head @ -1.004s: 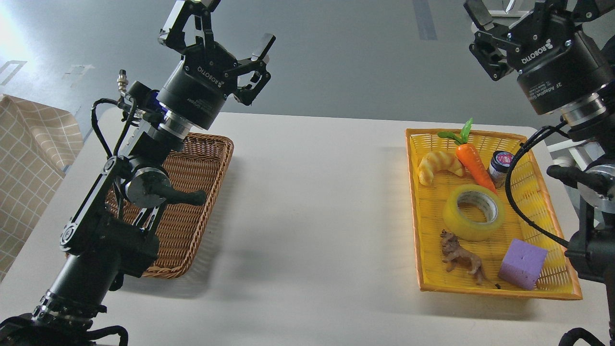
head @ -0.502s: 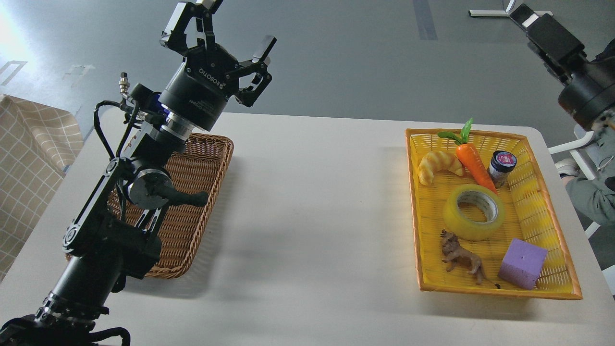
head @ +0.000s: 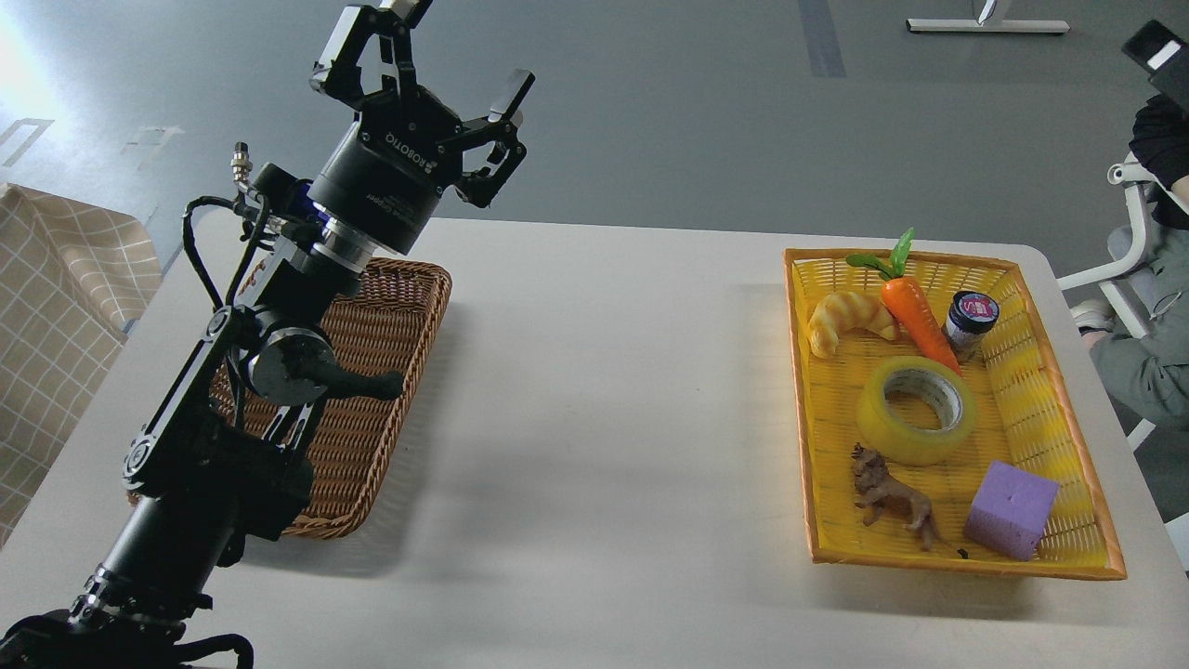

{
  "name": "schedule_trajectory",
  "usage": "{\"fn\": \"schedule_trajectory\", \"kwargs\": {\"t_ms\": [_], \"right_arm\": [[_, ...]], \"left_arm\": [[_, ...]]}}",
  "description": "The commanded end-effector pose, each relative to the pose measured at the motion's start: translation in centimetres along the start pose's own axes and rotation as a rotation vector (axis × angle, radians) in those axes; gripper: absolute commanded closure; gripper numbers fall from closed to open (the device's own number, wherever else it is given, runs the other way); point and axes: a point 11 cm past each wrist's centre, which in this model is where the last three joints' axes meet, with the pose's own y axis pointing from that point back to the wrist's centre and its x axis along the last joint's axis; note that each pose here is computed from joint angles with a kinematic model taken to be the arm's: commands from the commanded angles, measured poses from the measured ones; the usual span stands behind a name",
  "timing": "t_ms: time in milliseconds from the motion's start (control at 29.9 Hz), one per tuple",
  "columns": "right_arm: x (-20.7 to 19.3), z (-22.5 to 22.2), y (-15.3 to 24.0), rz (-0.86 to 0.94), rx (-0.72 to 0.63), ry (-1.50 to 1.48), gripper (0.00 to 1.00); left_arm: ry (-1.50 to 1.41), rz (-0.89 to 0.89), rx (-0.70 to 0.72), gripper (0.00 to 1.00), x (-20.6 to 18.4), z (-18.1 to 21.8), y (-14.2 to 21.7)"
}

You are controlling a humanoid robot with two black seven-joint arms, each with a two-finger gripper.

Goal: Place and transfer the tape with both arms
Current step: 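Move the right gripper down toward the yellow tape roll in the tray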

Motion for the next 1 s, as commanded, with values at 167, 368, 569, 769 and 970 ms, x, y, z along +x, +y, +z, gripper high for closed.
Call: {"fn": "schedule_trajectory", "kwargs": {"t_ms": [167,368,569,769,970], "right_arm": [[-5.1,3.9,2.7,-0.135,-0.166,0.059,0.00],[-8.2,4.2,2.8,-0.222,-0.204,0.075,0.00],[-10.6,4.0,2.5,-0.295,-0.207,0.149,0.00],[-15.0,3.6,2.1,-0.404,-0.208,0.306,0.00],[-17.7,4.5,2.1,-0.476,-0.227,0.329,0.00]], "left_arm": [[-0.002,0.000,0.001,0.02,0.0,-0.1,0.0],[-0.002,-0.002,0.002,0.02,-0.1,-0.1,0.0],[-0.004,0.000,0.003,0.02,0.0,-0.1,0.0],[0.000,0.011,0.011,0.02,0.1,-0.4,0.5],[0.003,0.018,0.014,0.02,0.3,-0.6,0.8]]}}
